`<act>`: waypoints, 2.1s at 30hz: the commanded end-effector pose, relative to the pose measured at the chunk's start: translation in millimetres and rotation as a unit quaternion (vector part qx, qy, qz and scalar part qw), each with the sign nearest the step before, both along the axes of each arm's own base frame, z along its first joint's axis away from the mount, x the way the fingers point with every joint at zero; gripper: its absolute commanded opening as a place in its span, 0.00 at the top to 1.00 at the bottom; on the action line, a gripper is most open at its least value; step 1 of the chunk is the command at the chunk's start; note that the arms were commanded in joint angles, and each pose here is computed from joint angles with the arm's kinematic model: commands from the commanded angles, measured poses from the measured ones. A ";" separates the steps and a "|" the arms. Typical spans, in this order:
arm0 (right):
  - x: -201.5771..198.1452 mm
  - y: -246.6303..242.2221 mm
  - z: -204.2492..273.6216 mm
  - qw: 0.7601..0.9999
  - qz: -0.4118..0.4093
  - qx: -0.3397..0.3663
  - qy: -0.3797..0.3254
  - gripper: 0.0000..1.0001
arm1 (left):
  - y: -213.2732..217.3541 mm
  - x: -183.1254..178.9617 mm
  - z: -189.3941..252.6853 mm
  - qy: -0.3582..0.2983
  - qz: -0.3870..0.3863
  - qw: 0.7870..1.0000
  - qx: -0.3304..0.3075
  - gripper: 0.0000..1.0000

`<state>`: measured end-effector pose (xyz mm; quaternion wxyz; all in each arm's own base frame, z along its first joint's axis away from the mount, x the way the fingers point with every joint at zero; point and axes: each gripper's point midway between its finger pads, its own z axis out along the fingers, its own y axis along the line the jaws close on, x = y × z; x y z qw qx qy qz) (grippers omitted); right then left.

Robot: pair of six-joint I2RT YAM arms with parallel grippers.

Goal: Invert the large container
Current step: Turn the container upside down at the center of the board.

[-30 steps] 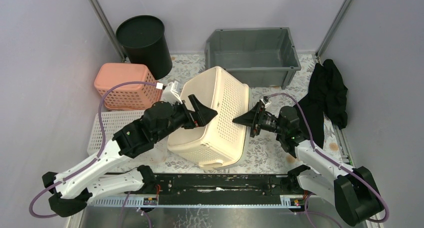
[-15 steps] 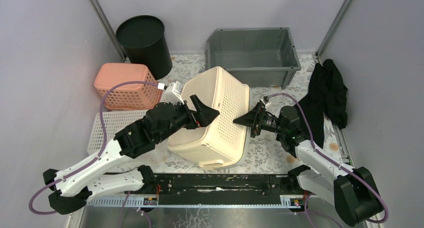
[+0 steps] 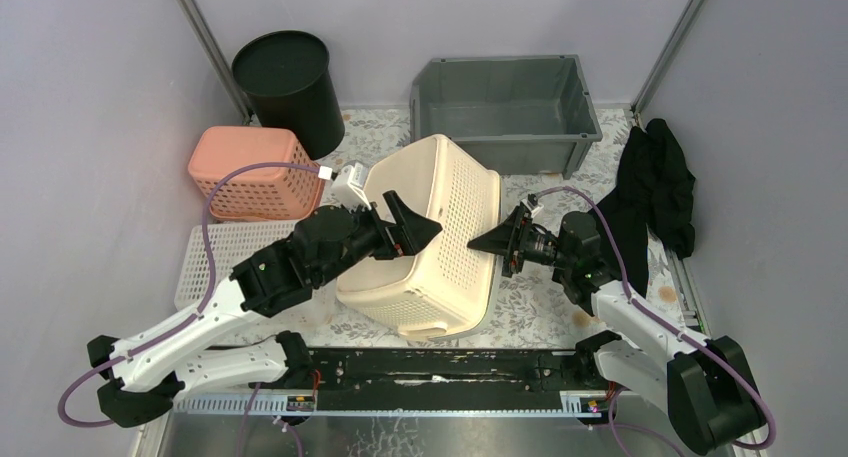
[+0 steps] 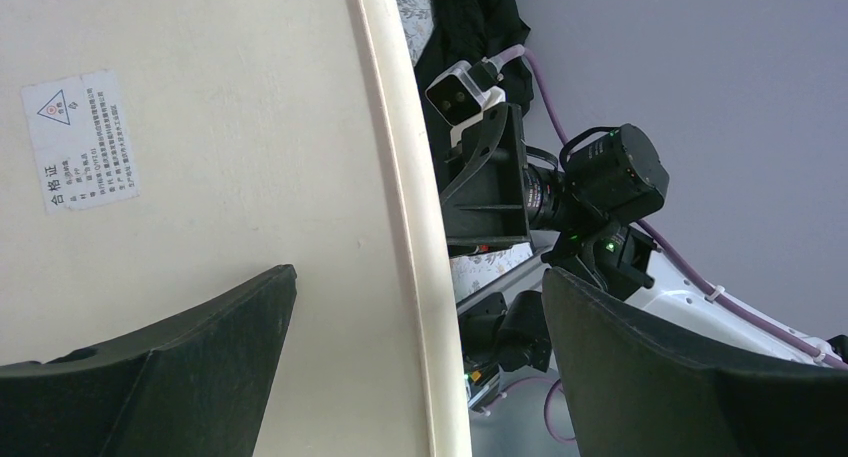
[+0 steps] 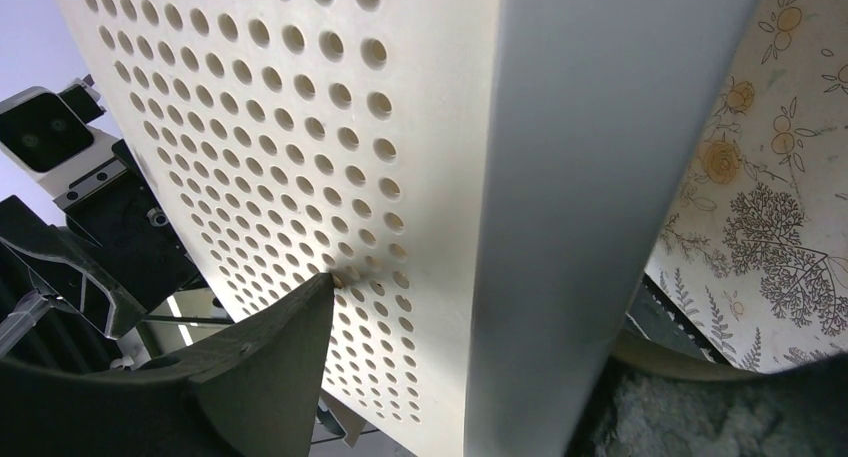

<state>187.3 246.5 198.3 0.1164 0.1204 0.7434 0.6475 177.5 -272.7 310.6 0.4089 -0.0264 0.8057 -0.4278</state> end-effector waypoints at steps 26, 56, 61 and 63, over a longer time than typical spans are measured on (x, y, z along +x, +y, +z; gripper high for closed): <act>0.0 -14.4 -57.0 0.995 -0.012 -0.090 0.051 0.28 | -18.6 -26.1 -28.9 0.059 -0.059 0.996 0.020 0.00; -2.0 -28.5 -92.7 0.984 -0.010 -0.164 0.068 0.23 | -11.0 -27.5 -35.4 0.059 -0.052 0.997 0.025 0.00; -2.1 -31.4 -98.7 0.982 -0.010 -0.176 0.071 0.18 | -12.8 -26.8 -37.1 0.061 -0.053 0.996 0.027 0.00; -1.7 -33.1 -100.6 0.981 -0.012 -0.179 0.072 0.16 | -13.1 -26.4 -37.4 0.061 -0.052 0.996 0.028 0.00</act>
